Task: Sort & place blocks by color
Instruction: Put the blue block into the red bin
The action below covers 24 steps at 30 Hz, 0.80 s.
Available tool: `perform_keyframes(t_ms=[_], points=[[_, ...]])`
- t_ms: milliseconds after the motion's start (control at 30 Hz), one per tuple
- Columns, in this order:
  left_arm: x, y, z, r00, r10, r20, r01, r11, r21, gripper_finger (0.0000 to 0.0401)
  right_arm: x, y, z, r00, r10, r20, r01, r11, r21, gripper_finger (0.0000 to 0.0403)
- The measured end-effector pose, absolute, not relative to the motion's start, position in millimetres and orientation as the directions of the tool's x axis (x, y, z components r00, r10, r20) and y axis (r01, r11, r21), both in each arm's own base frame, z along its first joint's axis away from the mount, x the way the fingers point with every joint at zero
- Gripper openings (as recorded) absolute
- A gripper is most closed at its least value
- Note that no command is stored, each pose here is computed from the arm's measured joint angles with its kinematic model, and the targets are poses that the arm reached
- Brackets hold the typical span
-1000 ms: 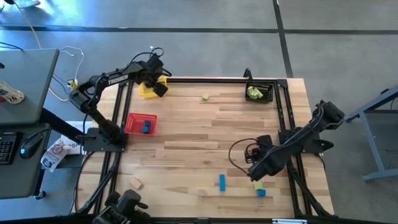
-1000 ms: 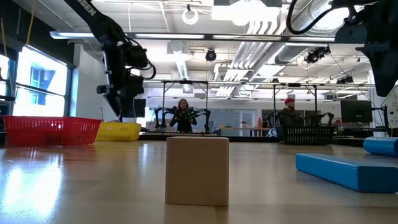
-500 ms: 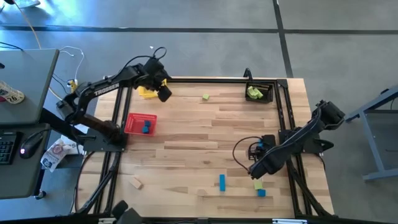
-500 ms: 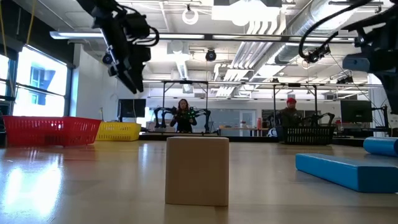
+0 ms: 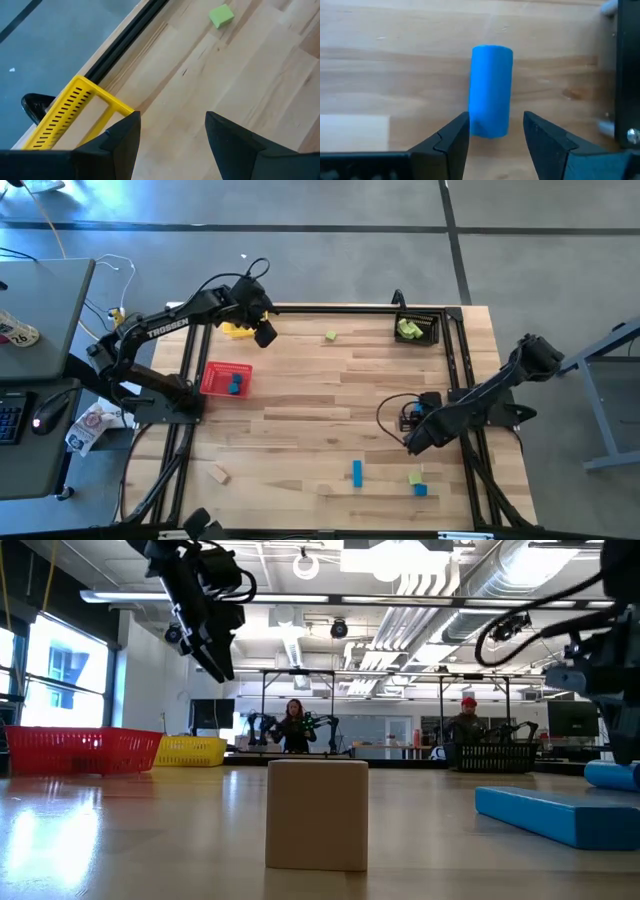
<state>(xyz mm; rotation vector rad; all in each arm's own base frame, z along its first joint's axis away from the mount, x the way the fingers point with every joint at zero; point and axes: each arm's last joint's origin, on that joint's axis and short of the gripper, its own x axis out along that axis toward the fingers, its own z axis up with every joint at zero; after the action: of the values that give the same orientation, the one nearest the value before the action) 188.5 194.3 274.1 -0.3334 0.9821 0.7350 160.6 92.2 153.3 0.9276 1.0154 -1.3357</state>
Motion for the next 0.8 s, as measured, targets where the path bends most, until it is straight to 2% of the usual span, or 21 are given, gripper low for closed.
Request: perform_keyframes(t_ms=[433, 633, 800], points=[[188.6, 194.2, 274.0, 0.344, 0.409, -0.845, -0.695, 0.716, 0.064, 0.0206, 158.3, 70.9, 125.2, -0.010, -0.266, -0.964, 0.996, 0.087, -0.034, 0.0169], [188.6, 194.2, 274.0, 0.344, 0.409, -0.845, -0.695, 0.716, 0.064, 0.0206, 162.1, 69.8, 127.7, -0.010, -0.261, -0.965, 0.995, 0.092, -0.035, 0.0109], [188.7, 194.0, 274.0, 0.349, 0.404, -0.846, -0.695, 0.717, 0.057, 0.0206, 170.9, 72.2, 134.8, 0.042, -0.295, -0.955, 0.990, 0.144, -0.001, 0.0106]])
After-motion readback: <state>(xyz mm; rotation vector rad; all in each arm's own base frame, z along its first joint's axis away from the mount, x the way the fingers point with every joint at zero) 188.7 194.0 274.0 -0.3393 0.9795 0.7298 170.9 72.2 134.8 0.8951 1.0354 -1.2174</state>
